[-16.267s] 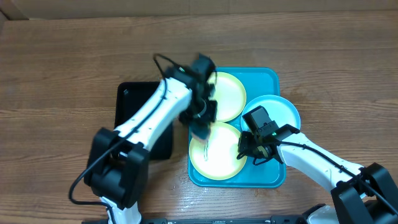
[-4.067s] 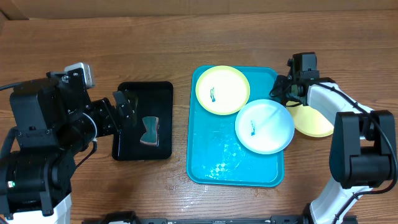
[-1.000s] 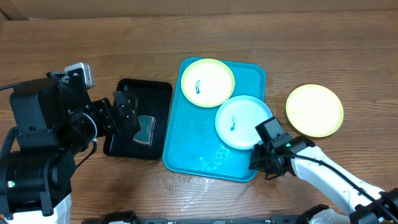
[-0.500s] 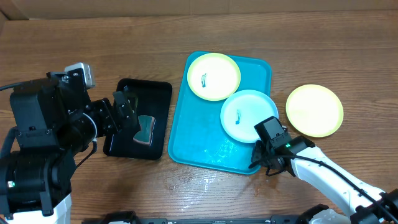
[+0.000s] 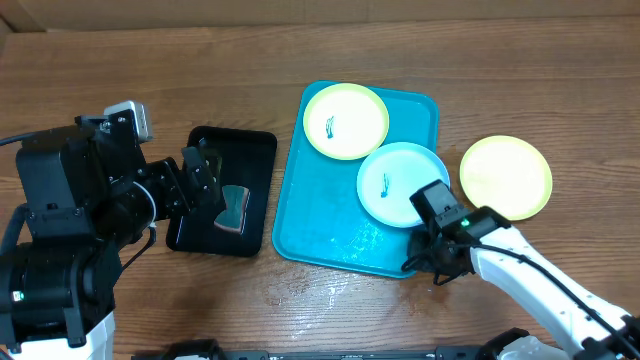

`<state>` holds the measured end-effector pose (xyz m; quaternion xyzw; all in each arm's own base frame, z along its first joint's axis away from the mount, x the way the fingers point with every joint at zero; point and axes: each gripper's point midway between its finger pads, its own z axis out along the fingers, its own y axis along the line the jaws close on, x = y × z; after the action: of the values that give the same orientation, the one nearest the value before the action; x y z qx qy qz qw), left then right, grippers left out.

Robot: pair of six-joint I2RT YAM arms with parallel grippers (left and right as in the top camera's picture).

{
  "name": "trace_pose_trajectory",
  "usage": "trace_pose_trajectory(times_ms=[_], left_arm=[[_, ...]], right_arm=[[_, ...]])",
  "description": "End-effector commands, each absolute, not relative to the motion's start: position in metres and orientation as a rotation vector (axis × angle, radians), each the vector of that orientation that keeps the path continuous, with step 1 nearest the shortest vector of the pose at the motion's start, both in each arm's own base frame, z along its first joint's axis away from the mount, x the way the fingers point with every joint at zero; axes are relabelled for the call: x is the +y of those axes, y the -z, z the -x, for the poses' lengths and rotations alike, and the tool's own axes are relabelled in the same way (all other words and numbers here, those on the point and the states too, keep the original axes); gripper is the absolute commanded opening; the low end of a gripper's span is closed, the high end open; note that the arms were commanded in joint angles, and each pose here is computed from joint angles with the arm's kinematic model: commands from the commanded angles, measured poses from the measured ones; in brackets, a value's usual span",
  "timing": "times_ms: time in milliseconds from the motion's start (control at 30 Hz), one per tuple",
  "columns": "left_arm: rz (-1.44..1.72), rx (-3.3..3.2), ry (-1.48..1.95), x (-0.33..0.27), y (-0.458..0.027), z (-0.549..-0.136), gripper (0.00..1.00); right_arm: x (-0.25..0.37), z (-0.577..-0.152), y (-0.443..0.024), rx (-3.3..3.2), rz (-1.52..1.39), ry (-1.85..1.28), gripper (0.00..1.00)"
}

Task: Clean dirty plates on tray and stack at the side

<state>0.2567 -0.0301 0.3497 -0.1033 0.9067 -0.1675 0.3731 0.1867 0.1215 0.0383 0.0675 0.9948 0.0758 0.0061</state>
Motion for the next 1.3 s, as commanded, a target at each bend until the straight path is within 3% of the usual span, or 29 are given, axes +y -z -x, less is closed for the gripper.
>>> trace_pose_trajectory(times_ms=[0,67,100,133,167,200,267,300,333,567,667,700,1000,1267], left_arm=[[0.244,2.302,0.421,-0.03,-0.356,-0.256,1.0],[0.244,2.302,0.421,-0.03,-0.356,-0.256,1.0],[0.244,2.302,0.421,-0.03,-0.356,-0.256,1.0],[0.244,2.302,0.421,-0.03,-0.356,-0.256,1.0],[0.244,2.302,0.421,-0.03,-0.356,-0.256,1.0],[0.244,2.302,0.421,-0.03,-0.356,-0.256,1.0],[0.244,2.302,0.421,-0.03,-0.356,-0.256,1.0],[0.244,2.302,0.421,-0.03,-0.356,-0.256,1.0],[0.244,2.302,0.421,-0.03,-0.356,-0.256,1.0],[0.244,2.302,0.421,-0.03,-0.356,-0.256,1.0],[0.244,2.302,0.421,-0.03,-0.356,-0.256,1.0],[0.244,2.302,0.421,-0.03,-0.356,-0.256,1.0],[0.244,2.302,0.421,-0.03,-0.356,-0.256,1.0],[0.244,2.302,0.422,-0.03,-0.356,-0.256,1.0]], right_arm=[[0.165,-0.195,-0.089,3.067,-0.009,-0.593,0.34],[0.178,-0.195,-0.103,3.054,0.037,-0.707,0.35],[0.186,-0.194,-0.108,3.052,0.021,-0.784,0.41],[0.193,-0.192,-0.112,3.048,0.017,-0.856,0.71],[0.199,-0.192,-0.116,3.034,0.04,-0.918,0.94],[0.21,-0.191,-0.123,3.005,0.087,-1.025,0.84],[0.222,-0.189,-0.133,2.974,0.104,-1.152,0.27],[0.226,-0.19,-0.137,2.984,0.009,-1.199,0.34],[0.227,-0.191,-0.137,3.0,-0.073,-1.201,0.49],[0.198,-0.207,-0.111,3.014,-0.273,-0.808,0.43],[0.199,-0.207,-0.111,3.002,-0.184,-0.811,0.65],[0.199,-0.206,-0.111,3.004,-0.164,-0.807,0.66],[0.205,-0.211,-0.129,2.936,0.137,-0.772,0.54],[0.186,-0.265,-0.191,2.771,0.142,-0.503,0.55]])
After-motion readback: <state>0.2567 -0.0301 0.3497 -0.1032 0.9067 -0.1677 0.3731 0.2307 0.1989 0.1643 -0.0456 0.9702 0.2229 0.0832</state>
